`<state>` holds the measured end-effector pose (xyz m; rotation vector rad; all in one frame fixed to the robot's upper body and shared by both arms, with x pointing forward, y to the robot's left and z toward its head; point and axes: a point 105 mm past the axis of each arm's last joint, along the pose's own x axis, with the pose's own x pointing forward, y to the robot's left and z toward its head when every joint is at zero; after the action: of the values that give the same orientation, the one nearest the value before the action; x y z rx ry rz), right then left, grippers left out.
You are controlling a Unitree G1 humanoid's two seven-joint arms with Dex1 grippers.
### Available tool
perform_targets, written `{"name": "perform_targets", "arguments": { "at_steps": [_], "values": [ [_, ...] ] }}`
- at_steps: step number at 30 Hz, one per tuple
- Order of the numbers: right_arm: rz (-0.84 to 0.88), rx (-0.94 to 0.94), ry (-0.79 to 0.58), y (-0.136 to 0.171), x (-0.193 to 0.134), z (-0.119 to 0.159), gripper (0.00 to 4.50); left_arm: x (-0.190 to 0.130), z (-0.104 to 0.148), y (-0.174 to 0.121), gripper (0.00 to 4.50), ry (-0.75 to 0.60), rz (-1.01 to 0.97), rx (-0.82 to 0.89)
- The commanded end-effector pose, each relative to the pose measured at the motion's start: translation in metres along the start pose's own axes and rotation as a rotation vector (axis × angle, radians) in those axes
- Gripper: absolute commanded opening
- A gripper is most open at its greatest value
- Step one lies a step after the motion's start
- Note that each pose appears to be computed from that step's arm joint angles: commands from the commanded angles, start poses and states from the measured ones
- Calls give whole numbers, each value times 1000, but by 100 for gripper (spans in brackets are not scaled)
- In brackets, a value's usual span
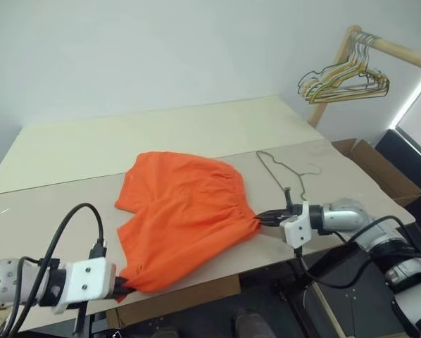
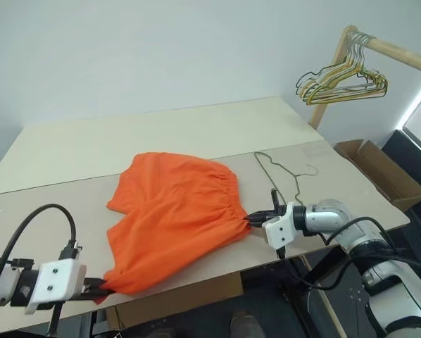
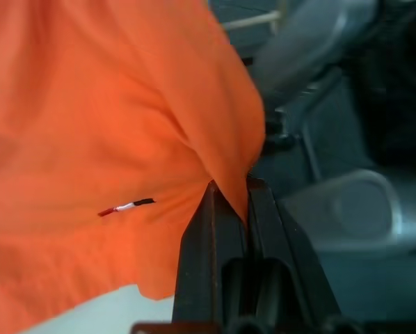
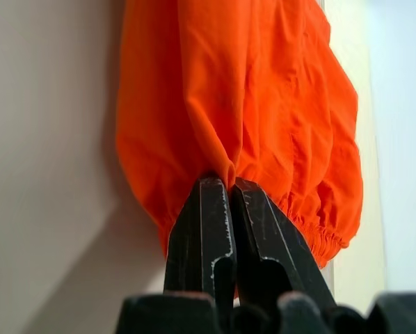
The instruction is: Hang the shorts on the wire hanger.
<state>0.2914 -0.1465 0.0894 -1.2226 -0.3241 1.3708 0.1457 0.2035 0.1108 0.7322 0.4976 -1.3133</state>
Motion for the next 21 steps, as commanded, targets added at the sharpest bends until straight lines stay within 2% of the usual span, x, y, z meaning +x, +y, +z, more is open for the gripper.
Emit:
{"name": "perform_targets", "arguments": {
  "at_steps": [1, 5, 6, 8, 12, 17, 18, 19, 20, 21],
  "values": [
    [-21, -7, -19, -8, -14, 13, 0, -7, -5, -4, 4, 66, 1, 44],
    [5, 42, -33, 2, -15, 21, 0, -6, -11, -14, 4, 95, -34, 49],
    [4, 49, -37, 3, -14, 22, 0, -5, -10, -14, 24, 89, -31, 37],
    [13, 81, -37, 3, -14, 24, 59, -4, -6, -11, 66, 67, -25, 33],
    [17, 108, -34, 1, -19, 26, 192, -9, -4, -7, 199, 62, -18, 28],
    [29, 140, -12, 6, -35, 30, 360, -30, 2, -3, 356, 51, -35, 5],
    [31, 155, 0, 7, -41, 31, 378, -36, 4, -2, 371, 49, -33, 4],
    [33, 165, 7, 8, -44, 32, 423, -40, 5, -1, 413, 47, -30, 4],
    [22, 216, 27, 7, -52, 32, 449, -47, 9, 7, 437, 21, 15, 5],
    [8, 263, 44, 6, -58, 31, 450, -52, 13, 13, 445, -8, 57, 0]
  ]
}}
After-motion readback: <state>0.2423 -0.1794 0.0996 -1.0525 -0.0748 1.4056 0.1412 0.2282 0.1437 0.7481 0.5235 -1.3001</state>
